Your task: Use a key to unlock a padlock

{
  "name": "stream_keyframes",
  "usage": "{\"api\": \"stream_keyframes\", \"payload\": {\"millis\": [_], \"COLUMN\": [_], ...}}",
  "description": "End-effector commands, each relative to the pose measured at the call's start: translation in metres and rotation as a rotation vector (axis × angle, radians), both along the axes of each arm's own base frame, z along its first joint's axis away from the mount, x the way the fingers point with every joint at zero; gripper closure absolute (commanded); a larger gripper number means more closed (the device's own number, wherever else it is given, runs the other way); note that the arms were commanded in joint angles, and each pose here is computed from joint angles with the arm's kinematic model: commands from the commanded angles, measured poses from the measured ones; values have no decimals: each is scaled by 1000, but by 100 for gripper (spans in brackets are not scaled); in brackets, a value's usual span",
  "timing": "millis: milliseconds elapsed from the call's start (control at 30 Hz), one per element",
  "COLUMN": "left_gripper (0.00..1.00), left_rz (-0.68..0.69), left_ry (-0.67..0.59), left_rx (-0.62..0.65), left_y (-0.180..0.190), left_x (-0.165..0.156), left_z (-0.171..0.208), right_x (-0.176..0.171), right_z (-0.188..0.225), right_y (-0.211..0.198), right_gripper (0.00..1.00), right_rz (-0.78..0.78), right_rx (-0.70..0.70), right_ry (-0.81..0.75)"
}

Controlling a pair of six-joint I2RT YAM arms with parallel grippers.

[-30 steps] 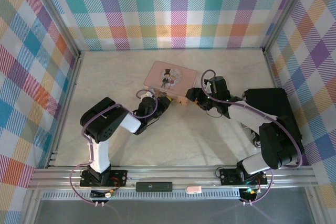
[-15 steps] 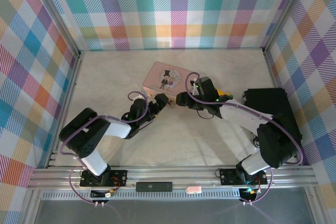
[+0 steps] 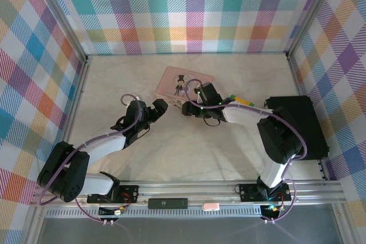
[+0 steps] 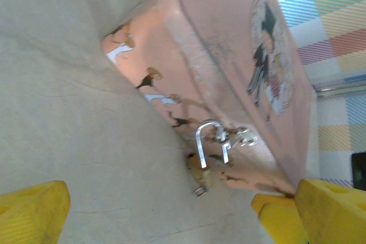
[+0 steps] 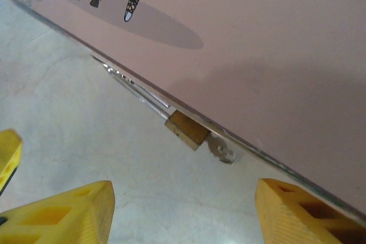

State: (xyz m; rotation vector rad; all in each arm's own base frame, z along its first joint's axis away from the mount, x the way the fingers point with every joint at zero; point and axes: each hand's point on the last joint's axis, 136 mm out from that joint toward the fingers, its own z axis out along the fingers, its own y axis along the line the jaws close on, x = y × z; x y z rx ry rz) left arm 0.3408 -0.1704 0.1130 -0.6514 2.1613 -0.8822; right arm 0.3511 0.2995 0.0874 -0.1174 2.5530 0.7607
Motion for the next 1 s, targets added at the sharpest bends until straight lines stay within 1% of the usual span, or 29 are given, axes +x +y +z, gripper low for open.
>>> {"api": "stream_keyframes", "payload": {"millis": [0,67,133,233,300,400,500,633,767,867,967], "left_gripper": [0,3,10,20,23,23,21,20,20,20,20], "left_rz": [-56,-79,-118,-179,-189,-181,-164,-148,-143,-138,-131], "left_ry": [8,-6,-29,-50,-43,-28,-9,-4,-14,-13,-13], "left_rx": [8,16,19,7,-17,-71,-103,-133,-156,-160,-169], "left_y": [-5,-8,-15,-25,-27,-26,-24,-24,-24,-23,-19], "left_x": [-2,1,4,10,15,23,30,35,37,36,35], "left_z": [3,5,8,12,10,6,0,-2,0,-1,-2], "right_x": [33,39,39,27,19,10,6,5,10,16,23], "right_z": [15,17,22,25,21,3,-10,-22,-28,-38,-42], "right_y": [-8,-9,-8,-4,-3,-11,-19,-9,7,7,9], "right_gripper": [34,34,34,35,35,35,29,28,29,30,32], "right_rz": [-7,11,46,119,150,120,14,-92,-120,-166,-207], "right_rx": [-72,-99,-115,-116,-132,-213,-283,-252,-225,-241,-229], "right_ry": [-109,-128,-146,-157,-150,-90,-26,42,64,86,83]}}
